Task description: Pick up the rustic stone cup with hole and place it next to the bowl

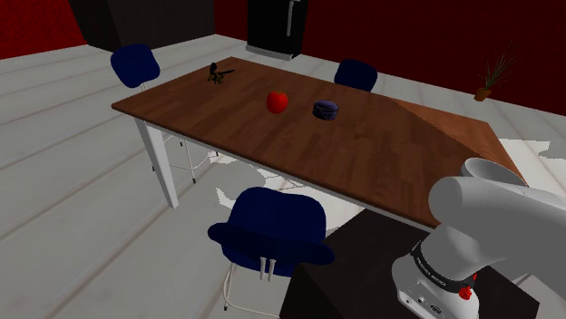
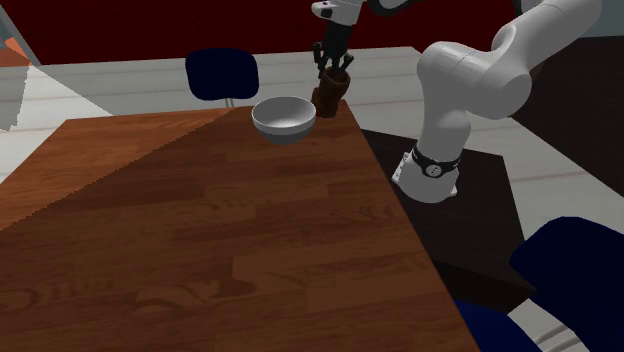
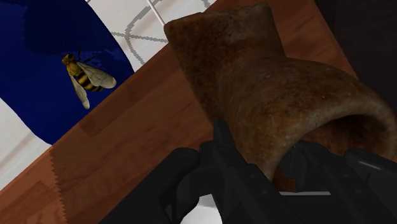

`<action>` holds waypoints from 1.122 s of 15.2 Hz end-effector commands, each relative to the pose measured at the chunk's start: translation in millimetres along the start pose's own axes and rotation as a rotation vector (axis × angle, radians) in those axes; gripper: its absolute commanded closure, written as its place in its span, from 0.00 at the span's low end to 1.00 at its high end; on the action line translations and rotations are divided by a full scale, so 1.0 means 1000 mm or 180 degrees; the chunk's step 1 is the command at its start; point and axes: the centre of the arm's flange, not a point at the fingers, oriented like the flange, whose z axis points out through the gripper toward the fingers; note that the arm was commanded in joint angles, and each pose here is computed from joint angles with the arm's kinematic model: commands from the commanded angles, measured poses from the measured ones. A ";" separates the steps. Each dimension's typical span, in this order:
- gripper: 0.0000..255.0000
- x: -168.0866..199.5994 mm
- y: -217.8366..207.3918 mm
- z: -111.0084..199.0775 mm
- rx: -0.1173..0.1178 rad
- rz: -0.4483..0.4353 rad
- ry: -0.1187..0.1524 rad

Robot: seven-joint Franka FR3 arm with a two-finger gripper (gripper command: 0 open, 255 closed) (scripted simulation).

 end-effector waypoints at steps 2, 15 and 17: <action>1.00 0.000 0.000 0.001 -0.0003 0.0000 0.0000; 0.00 0.000 0.000 -0.039 -0.0003 0.0000 0.0000; 0.00 0.000 0.000 -0.049 -0.0003 0.0000 0.0000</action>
